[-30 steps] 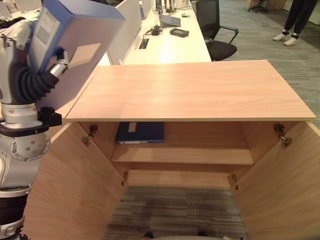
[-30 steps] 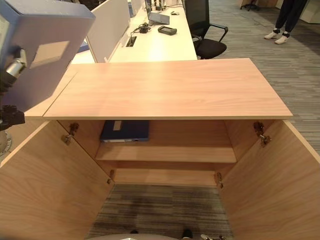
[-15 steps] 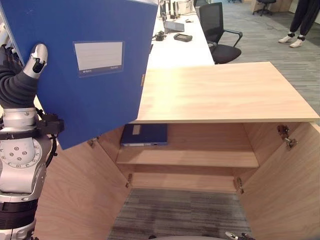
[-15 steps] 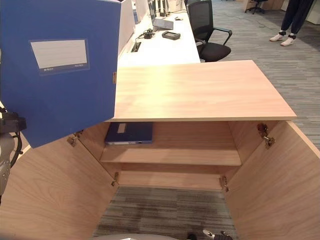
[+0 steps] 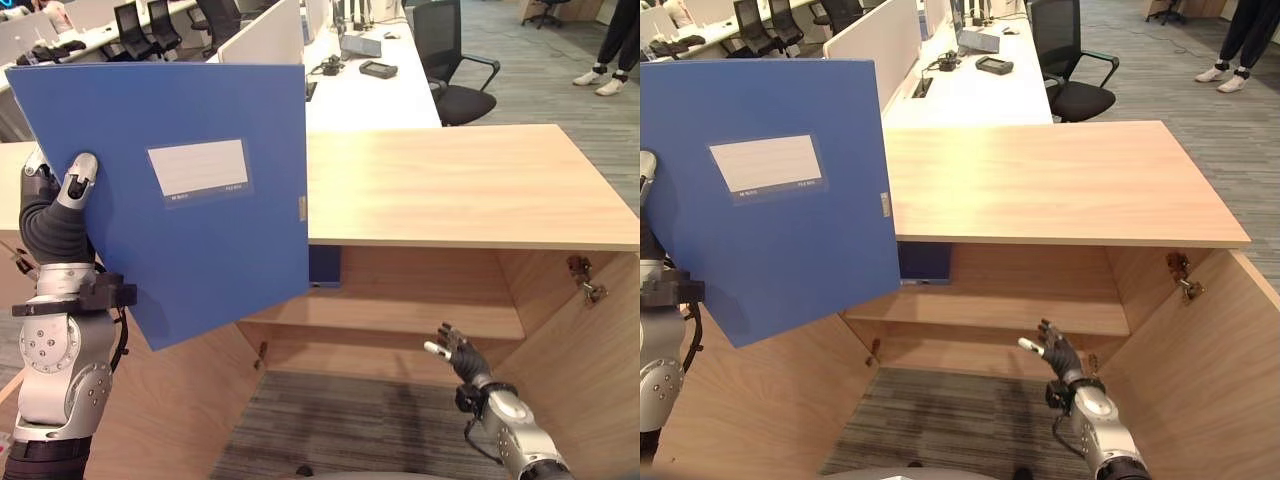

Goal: Put the empty folder in the office cabinet

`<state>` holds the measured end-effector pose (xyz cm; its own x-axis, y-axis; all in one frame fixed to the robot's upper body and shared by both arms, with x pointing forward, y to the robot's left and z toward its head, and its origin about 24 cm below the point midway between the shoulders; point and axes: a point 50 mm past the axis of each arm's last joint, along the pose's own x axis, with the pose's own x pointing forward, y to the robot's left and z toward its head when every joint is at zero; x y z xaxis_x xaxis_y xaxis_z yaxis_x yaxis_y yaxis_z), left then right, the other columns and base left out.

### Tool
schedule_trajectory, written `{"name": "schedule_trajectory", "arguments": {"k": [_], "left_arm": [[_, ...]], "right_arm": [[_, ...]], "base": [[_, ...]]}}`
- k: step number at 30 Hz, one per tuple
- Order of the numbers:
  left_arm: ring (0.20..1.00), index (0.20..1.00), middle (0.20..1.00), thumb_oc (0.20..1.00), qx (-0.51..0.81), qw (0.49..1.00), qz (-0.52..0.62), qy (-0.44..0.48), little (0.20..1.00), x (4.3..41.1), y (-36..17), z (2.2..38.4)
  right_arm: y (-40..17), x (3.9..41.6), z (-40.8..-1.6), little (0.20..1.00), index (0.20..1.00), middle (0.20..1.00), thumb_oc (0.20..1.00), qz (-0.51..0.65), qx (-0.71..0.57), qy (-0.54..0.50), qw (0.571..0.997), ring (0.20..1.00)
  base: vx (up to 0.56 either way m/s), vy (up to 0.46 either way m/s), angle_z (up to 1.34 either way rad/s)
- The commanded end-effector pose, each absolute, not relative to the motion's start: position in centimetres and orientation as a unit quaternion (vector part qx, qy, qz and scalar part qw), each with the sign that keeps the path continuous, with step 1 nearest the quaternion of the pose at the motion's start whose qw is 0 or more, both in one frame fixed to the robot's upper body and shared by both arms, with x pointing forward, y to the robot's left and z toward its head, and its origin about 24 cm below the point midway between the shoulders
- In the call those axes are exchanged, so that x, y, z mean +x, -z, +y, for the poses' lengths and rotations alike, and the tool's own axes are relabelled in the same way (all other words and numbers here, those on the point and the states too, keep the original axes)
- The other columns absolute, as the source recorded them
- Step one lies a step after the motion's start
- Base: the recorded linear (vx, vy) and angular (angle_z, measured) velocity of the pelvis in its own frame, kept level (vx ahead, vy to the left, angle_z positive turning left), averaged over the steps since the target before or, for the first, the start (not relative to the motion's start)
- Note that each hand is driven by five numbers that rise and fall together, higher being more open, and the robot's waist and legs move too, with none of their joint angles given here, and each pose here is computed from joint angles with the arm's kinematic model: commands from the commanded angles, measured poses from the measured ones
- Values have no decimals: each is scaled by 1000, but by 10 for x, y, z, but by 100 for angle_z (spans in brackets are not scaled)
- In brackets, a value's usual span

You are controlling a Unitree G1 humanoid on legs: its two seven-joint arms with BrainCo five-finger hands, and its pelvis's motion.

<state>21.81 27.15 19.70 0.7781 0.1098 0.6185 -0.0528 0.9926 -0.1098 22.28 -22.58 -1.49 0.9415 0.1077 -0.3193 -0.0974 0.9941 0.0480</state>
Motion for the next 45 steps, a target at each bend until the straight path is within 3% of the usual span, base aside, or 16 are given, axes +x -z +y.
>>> {"name": "schedule_trajectory", "arguments": {"k": [1, 7, 28, 45], "left_arm": [[200, 200, 200, 200, -35, 924, -381, -1, 200, 221, -225, 267], [200, 200, 200, 200, -35, 933, -358, 17, 200, 223, -213, 260], [200, 200, 200, 200, -19, 936, -344, 70, 200, 234, -205, 236], [200, 200, 200, 200, -49, 940, -309, 137, 200, 252, -194, 200]], "right_arm": [[-7, 245, -214, 1000, 1000, 1000, 1000, 100, 39, -116, 987, 1000], [-33, 244, -194, 1000, 1000, 1000, 1000, 50, 41, -200, 978, 1000], [-86, 255, -147, 1000, 1000, 1000, 1000, -46, 94, -330, 938, 1000], [-95, 281, -101, 1000, 1000, 1000, 1000, -60, 152, -325, 932, 1000]], "base": [[0, 0, 0], [0, 0, 0], [-3, 0, 0], [2, 0, -3]]}}
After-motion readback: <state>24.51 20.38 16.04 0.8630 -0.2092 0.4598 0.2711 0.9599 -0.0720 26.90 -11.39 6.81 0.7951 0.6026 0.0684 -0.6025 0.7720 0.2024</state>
